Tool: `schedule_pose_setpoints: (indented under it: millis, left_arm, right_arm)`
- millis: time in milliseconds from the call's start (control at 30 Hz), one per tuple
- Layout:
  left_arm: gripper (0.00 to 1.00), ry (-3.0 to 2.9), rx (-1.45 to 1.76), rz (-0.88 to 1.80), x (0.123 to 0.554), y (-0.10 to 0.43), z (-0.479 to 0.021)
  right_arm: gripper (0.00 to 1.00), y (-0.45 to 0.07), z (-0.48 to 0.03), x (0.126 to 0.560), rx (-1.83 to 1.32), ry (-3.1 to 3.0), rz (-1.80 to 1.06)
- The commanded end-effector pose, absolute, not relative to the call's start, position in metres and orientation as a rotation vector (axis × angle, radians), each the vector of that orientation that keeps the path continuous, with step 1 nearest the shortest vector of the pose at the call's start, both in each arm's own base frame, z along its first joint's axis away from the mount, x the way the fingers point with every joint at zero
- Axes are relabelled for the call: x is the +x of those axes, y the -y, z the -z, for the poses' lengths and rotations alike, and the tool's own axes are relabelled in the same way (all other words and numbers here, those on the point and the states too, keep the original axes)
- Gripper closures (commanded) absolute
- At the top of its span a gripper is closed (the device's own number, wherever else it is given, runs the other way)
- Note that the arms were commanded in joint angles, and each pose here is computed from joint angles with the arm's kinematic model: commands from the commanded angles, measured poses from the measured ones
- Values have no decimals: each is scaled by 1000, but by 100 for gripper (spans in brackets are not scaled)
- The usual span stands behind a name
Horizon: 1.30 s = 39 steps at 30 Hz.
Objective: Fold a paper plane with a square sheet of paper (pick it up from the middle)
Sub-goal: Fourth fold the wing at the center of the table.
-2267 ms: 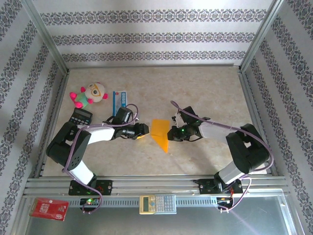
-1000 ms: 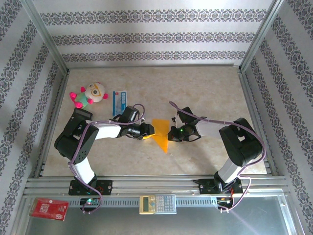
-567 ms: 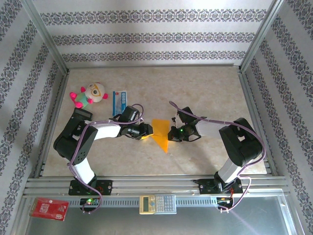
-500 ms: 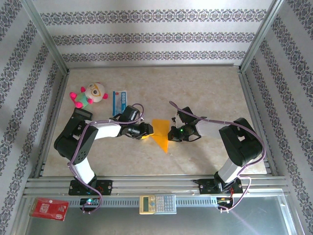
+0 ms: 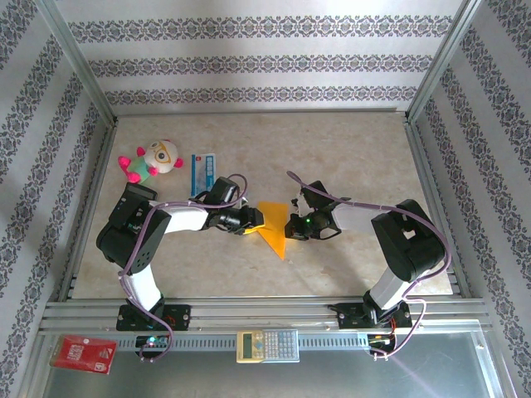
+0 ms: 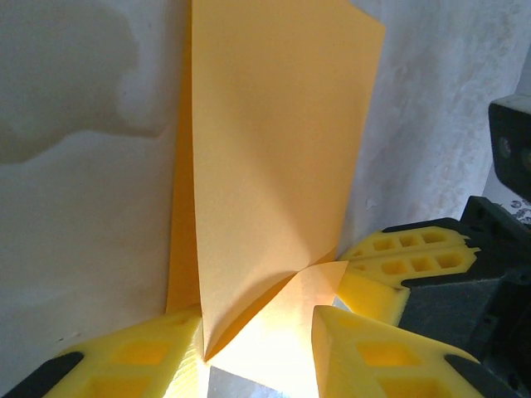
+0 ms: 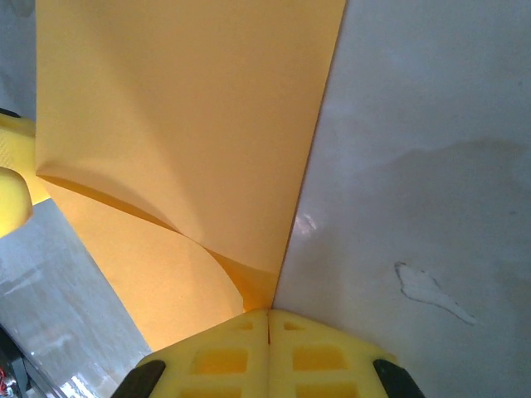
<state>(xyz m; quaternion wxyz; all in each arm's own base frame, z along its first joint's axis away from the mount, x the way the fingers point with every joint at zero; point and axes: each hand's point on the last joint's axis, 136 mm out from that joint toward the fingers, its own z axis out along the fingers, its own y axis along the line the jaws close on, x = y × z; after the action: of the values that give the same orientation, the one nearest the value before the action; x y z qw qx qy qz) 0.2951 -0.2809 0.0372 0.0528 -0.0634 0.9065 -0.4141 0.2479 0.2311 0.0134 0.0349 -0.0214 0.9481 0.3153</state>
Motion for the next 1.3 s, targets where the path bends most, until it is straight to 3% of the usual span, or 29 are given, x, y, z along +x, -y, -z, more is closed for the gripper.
schedule_pose_setpoints:
  millis: [0, 167, 333, 500, 800, 1267]
  left_arm:
    - [63, -2715, -163, 1308, 296, 288, -49]
    - [66, -2714, -142, 1296, 299, 289, -46]
    - [77, -2754, -133, 1240, 300, 286, -35]
    - [88, -2763, -151, 1202, 302, 283, -32]
    - [100, -2722, -326, 1223, 296, 274, -46]
    - [100, -2700, -732, 1275, 286, 263, -70]
  right_arm:
    - [98, -227, 2, 254, -56, -2925, -904]
    - [98, -227, 2, 255, -61, -2925, -906]
    - [97, -227, -1, 257, -75, -2914, -913]
    - [91, -230, -17, 265, -144, -2874, -914]
    - [80, -221, -76, 274, -285, -2731, -880]
    - [63, -283, -79, 239, -524, -2546, -588]
